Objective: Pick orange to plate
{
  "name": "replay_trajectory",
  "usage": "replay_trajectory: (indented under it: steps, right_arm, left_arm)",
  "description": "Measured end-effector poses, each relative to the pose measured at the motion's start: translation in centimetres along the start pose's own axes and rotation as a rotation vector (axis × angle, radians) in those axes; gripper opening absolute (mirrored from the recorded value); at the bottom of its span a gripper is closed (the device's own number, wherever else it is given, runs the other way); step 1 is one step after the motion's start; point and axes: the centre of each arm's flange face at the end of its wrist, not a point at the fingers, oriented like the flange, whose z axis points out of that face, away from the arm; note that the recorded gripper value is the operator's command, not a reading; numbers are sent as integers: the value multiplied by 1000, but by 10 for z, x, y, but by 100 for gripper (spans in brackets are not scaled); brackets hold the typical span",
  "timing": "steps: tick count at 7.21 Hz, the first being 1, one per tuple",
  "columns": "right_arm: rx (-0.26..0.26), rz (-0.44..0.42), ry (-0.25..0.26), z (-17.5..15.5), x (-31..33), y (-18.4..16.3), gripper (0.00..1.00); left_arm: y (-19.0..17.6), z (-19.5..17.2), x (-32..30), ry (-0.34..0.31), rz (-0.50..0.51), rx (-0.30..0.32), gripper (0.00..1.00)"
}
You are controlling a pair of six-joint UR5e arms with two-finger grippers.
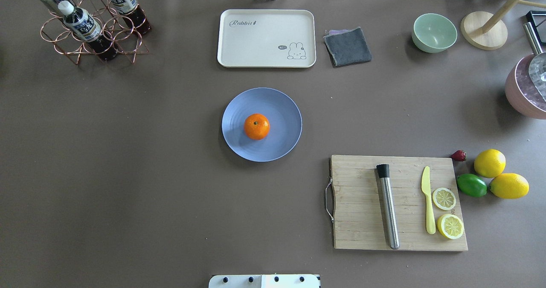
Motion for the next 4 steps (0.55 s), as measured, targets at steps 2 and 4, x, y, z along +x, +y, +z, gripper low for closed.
replay_trajectory:
  steps: [2, 4]
  right_arm:
    - [1, -1, -1, 0, -1, 0, 100]
    - [1, -2, -1, -1, -1, 0, 100]
  left_arm:
    - [0, 1, -1, 1, -2, -2, 98]
    - [0, 2, -2, 2, -9, -4, 98]
